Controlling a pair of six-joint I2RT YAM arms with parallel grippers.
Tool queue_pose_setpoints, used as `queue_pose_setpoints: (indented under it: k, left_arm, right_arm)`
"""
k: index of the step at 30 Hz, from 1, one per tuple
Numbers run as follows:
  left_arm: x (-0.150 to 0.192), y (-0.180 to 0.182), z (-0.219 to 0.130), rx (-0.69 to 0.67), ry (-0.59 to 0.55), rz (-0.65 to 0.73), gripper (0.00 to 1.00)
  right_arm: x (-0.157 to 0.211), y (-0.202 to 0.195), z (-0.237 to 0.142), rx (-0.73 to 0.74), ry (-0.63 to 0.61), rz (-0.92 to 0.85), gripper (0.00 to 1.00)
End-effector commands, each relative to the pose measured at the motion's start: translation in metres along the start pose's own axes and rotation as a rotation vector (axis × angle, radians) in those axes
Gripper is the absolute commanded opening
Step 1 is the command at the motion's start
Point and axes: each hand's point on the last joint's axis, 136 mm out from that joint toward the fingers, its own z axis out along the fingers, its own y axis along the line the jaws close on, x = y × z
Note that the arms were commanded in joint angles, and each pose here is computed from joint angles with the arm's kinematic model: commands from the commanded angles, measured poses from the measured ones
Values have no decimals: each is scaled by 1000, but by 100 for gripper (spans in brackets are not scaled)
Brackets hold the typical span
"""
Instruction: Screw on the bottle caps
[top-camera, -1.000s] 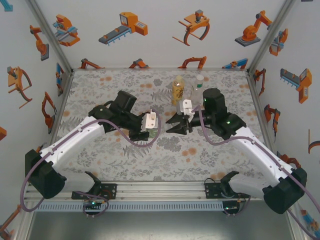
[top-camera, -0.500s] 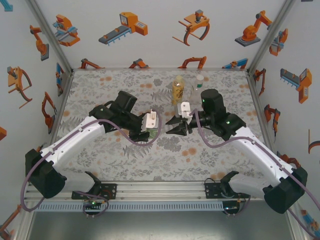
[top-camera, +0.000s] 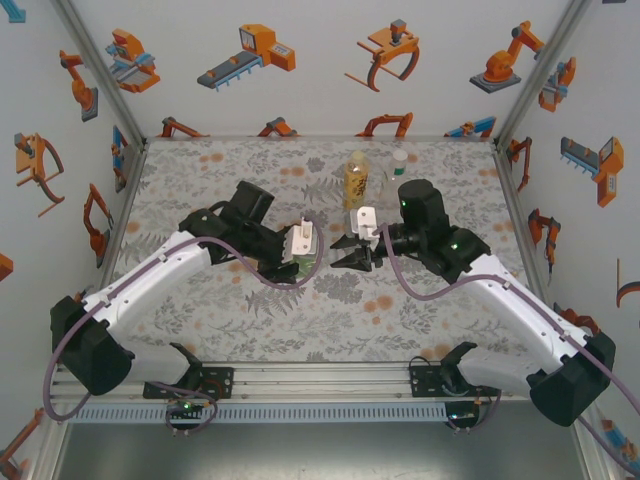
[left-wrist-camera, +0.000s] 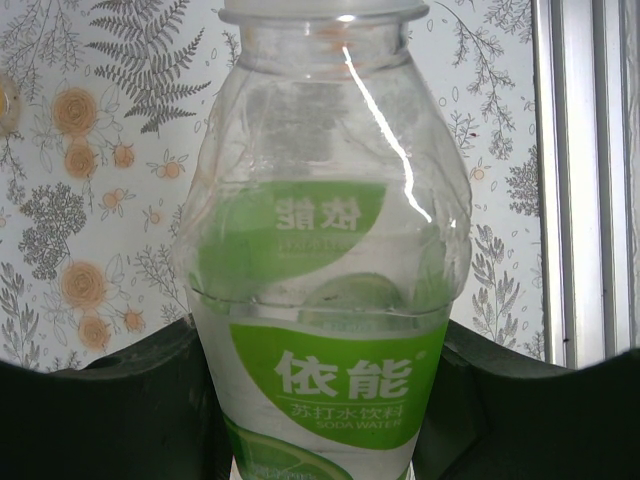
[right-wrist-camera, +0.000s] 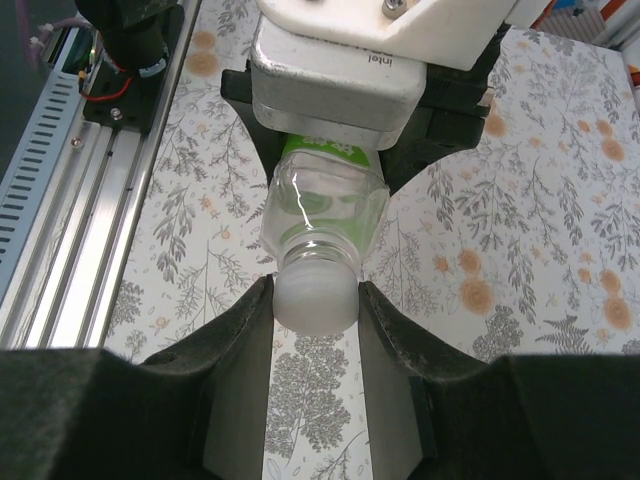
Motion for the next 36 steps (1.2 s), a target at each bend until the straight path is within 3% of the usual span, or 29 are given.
queue_pose_setpoints:
  k: [1, 16, 36]
  left_arm:
    - [-15, 3, -3, 9, -51, 8, 0]
    - [-18, -5, -2, 63, -61, 0, 0]
    - [-37, -14, -22, 52, -201, 91, 0]
  right_arm:
    - [-17, 6, -1, -20, -13, -58, 0]
    - [-13, 21, 7, -98, 70, -100, 0]
    - [-25, 35, 1, -106, -27, -138, 0]
